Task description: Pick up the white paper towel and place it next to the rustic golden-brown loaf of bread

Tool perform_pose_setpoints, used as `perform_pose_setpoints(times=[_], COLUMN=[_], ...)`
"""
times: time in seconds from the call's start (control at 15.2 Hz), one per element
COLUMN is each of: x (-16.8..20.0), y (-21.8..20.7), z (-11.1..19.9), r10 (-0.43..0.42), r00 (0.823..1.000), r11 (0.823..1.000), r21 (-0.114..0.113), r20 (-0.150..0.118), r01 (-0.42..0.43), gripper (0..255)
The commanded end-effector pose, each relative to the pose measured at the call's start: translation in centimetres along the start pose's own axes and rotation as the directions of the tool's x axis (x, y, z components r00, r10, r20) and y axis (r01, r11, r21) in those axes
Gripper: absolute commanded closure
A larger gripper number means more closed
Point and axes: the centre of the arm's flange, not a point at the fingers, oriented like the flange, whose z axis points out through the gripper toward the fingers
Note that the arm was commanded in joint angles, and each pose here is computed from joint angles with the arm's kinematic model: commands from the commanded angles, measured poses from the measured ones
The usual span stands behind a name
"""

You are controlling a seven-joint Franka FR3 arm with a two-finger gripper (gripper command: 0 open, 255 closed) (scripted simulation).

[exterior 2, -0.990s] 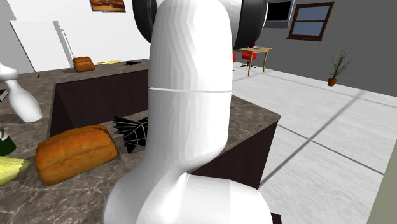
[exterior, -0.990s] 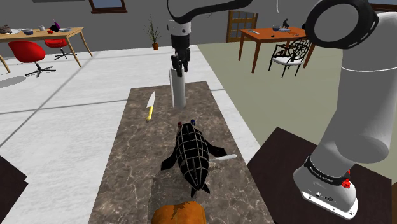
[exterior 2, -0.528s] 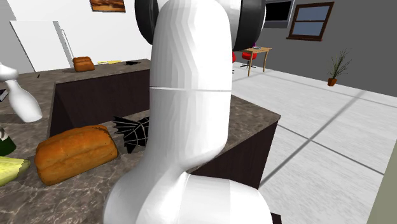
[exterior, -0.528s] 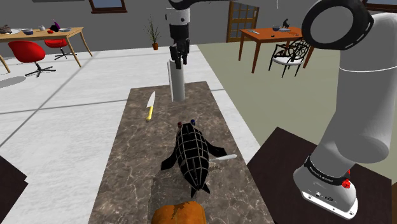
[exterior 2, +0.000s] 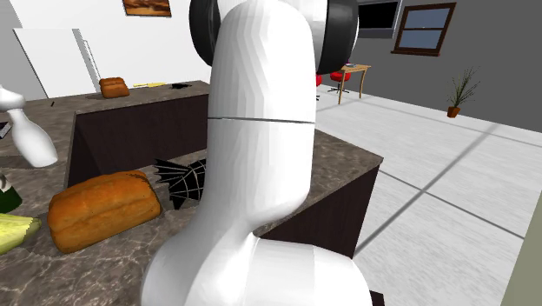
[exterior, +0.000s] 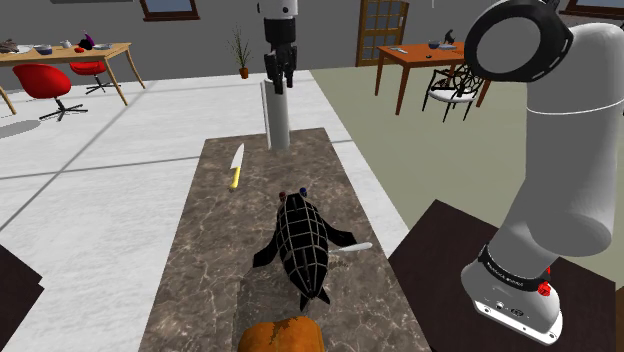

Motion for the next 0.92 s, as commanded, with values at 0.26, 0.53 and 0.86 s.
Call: perform_pose_setpoints(times=[0.26, 0.53, 0.86], x=[0.0, -1.9, -6.5], y=[0.0, -1.9, -6.5], z=[-3.4, -4.2, -4.7], r10=[0.000, 0.000, 0.000], r00=[1.000, 1.000, 1.000], r11=[1.000, 1.000, 1.000], r21=[0.000, 0.000, 0.000], r20=[0.001, 0.001, 0.001], r01=[0.000, 0.000, 0.000], gripper=[255, 255, 255])
